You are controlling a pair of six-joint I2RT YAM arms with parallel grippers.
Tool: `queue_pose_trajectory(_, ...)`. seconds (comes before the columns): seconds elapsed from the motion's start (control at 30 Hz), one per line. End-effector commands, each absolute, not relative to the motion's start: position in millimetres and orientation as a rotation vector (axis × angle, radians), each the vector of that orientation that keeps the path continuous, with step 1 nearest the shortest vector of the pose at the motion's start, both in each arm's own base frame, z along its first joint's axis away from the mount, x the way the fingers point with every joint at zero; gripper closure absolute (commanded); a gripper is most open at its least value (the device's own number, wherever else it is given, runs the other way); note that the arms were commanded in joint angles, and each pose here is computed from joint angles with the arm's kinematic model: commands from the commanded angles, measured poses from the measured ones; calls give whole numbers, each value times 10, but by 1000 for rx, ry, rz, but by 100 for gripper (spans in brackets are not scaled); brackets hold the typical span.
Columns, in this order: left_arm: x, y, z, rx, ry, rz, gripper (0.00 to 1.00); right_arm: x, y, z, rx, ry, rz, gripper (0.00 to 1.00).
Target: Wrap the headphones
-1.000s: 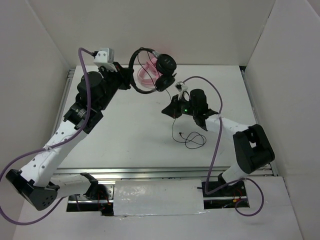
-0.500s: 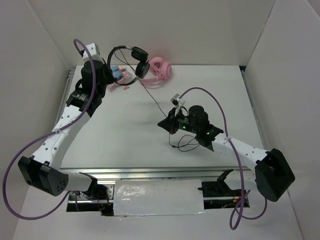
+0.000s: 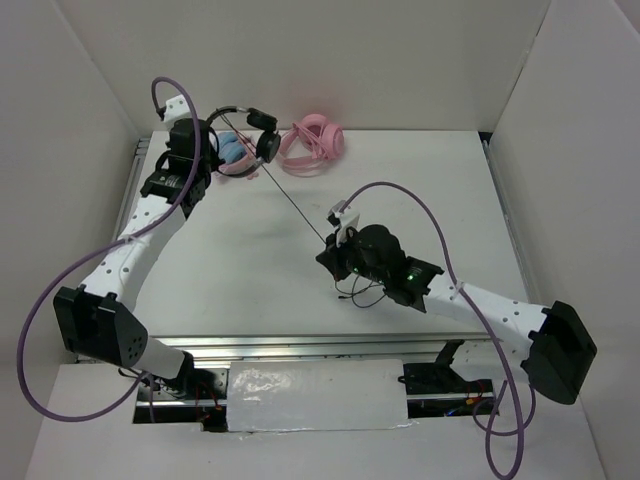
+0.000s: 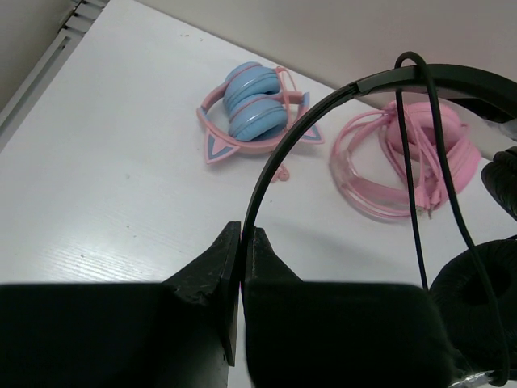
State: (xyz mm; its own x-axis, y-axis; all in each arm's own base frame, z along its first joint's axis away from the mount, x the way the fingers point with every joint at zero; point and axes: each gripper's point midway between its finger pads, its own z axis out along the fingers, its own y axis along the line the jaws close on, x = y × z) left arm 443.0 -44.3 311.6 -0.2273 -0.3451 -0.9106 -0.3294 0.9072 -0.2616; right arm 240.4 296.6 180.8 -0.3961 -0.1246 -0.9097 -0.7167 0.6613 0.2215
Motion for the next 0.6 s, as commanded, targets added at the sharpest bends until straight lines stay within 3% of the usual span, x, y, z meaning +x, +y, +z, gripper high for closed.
queue_pose_trajectory(0.0,4542,-284,3326,-580,1725,-12,100,2497,2871,2115,-606,1842,626,100)
queue_pose_trajectory(0.4,4233,-1177,2225,-3,1991,114,100,3045,2658,3178,-762,1529,233,100)
queue_pose_trajectory(0.57,3870,-1571,1940,287,1984,-30,100,3273,2565,3318,-897,1466,169,100)
